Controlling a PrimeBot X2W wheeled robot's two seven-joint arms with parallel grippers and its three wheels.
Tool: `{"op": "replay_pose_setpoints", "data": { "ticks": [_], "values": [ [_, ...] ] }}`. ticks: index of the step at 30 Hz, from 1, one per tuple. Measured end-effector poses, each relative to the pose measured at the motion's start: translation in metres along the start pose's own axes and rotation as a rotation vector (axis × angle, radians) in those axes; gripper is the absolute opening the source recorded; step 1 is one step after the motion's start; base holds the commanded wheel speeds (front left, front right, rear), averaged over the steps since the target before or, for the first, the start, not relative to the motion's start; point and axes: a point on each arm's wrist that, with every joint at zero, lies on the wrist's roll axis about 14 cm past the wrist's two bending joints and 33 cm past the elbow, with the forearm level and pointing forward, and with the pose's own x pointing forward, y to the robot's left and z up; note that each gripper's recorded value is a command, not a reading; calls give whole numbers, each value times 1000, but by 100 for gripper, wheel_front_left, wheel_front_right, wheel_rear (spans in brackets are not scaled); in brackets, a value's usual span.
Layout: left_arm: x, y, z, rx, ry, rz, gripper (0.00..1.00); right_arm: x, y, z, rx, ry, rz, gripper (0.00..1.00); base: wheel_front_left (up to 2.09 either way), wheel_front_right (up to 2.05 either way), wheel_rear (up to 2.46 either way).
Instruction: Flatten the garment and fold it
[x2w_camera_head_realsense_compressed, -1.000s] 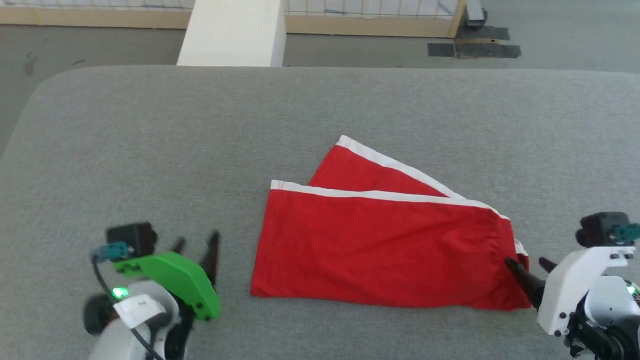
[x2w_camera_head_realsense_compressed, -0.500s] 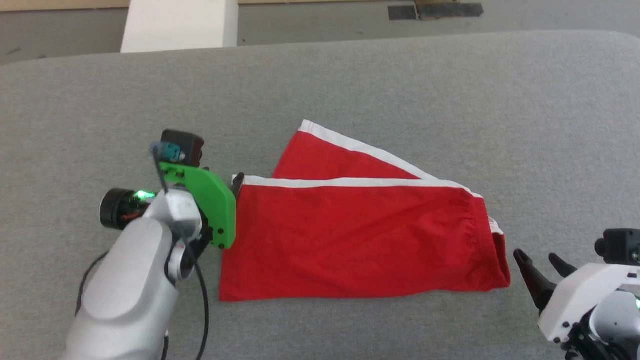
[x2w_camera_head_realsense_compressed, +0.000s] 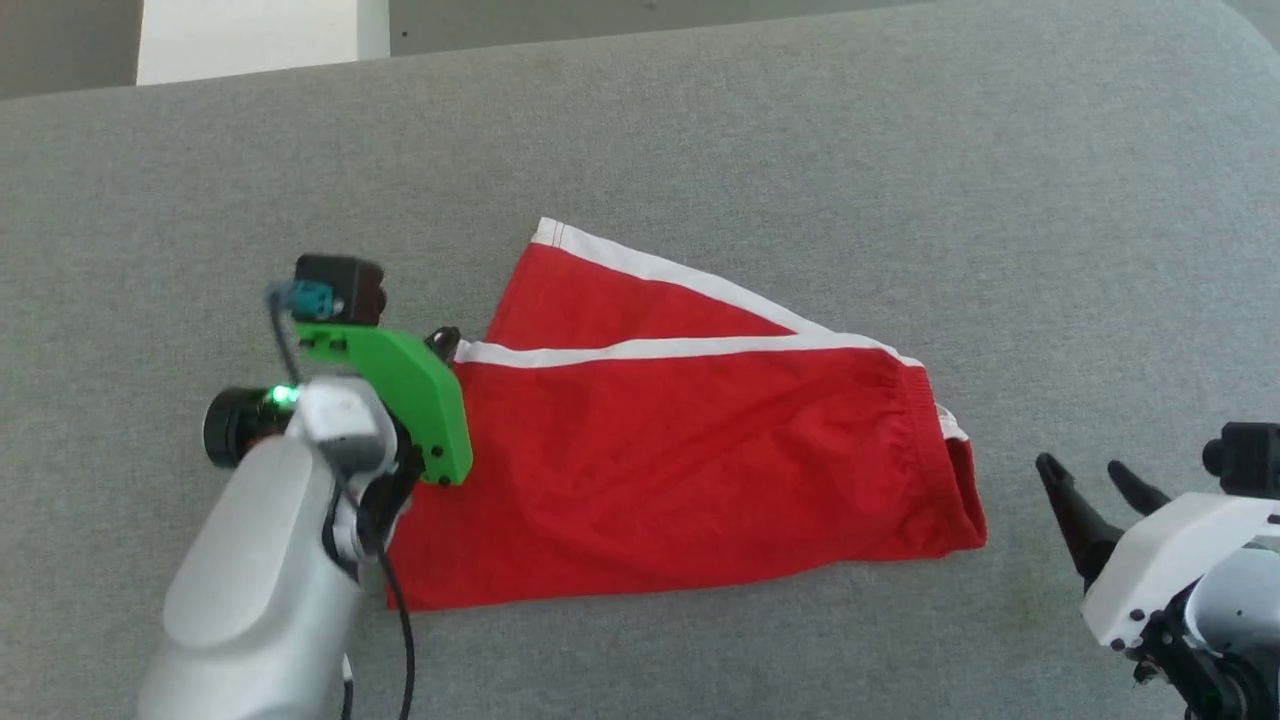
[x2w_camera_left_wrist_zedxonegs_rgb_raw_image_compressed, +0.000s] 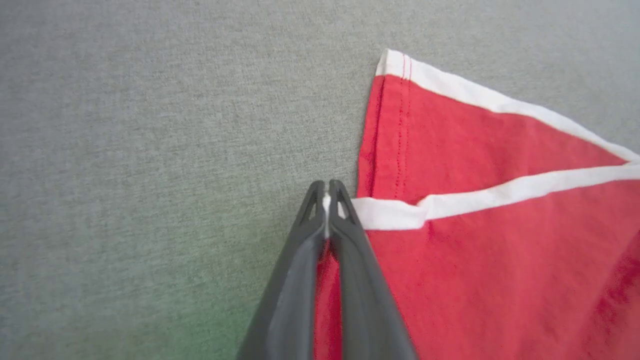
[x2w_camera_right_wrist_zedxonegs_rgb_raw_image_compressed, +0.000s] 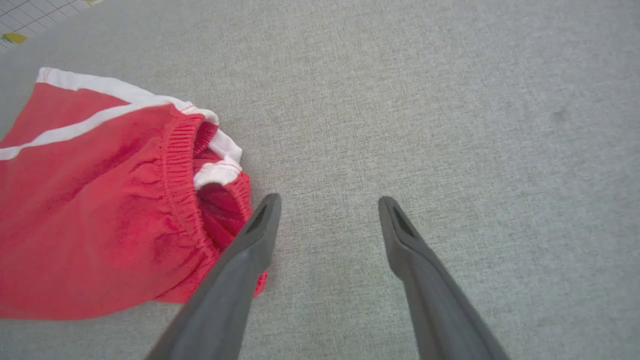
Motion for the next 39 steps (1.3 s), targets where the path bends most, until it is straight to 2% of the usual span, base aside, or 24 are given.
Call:
{"op": "replay_pose_setpoints", "data": {
  "ticks": [3, 5, 8, 16, 23, 24, 25, 26, 35, 39],
  "values": [
    [-15, 0, 2, -54, -87, 3, 0, 0, 5, 17, -48, -30, 4, 100, 0, 0, 0],
    [-30, 0, -1, -95, -146, 14, 0, 6, 16, 41, -128, -52, 23, 100, 0, 0, 0],
    [-41, 0, -2, -125, -189, 23, 0, 18, 29, 53, -206, -29, 44, 100, 0, 0, 0],
    [-47, 3, -5, -152, -205, 39, 0, 57, 67, 22, -344, 163, 147, 100, 0, 0, 0],
    [-44, 5, -13, -164, -184, 47, 0, 78, 82, 5, -379, 204, 191, 100, 0, 0, 0],
    [-44, 6, -14, -165, -181, 48, 0, 80, 83, 3, -379, 213, 194, 52, 0, 0, 0],
    [-44, 7, -15, -166, -180, 50, 0, 81, 84, 2, -380, 213, 199, 32, 0, 0, 0],
    [-44, 7, -15, -166, -179, 51, 0, 82, 86, 2, -378, 209, 204, 0, 0, 0, 0],
    [-50, 4, -6, -168, -205, 42, 0, 76, 93, 26, -385, 115, 227, 0, 0, 0, 0],
    [-55, 8, 46, -109, -305, 12, 0, 64, 114, 68, -360, 31, 299, 0, 0, 0, 0]
  ]
}}
